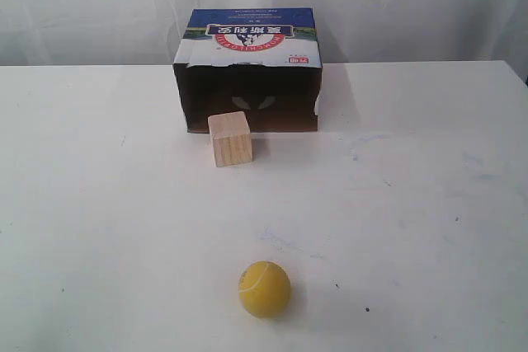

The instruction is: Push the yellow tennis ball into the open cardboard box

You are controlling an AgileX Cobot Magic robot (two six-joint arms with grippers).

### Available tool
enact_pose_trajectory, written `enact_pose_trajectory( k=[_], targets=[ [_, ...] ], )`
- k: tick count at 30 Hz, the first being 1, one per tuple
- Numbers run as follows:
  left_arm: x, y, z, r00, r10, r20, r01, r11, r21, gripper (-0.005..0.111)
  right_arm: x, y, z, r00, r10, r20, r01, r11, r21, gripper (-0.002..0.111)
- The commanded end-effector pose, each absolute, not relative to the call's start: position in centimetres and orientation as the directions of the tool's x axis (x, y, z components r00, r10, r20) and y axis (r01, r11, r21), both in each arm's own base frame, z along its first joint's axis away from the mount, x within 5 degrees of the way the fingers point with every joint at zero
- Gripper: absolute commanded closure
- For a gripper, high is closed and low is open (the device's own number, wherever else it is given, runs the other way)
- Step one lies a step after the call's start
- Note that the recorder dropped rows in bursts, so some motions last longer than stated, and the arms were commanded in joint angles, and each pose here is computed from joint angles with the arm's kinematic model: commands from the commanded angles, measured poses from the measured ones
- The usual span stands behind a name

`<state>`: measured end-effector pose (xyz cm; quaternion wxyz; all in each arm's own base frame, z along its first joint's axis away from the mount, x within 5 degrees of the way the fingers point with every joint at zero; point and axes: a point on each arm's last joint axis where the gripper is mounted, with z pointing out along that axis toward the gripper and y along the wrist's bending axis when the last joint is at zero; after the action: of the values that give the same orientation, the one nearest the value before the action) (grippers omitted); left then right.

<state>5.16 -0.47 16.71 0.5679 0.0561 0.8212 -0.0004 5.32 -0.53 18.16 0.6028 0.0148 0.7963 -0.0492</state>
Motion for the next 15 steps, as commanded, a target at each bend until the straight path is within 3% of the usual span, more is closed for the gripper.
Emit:
enact_pose_trajectory(
  k=[1,15],
  targets=[
    [5.14,-0.53,16.64,-0.346,0.088,-0.934,0.101,0.993,0.056,0.107,5.33,-0.54,18.24,-0.255,-0.020,-0.967,0.089,0.995,-0.044,0.108],
    [5.14,-0.53,16.64,-0.346,0.088,-0.934,0.101,0.993,0.056,0.107,5.33,-0.54,18.27,-0.251,-0.021,-0.968,0.089,0.995,-0.044,0.108]
  ],
)
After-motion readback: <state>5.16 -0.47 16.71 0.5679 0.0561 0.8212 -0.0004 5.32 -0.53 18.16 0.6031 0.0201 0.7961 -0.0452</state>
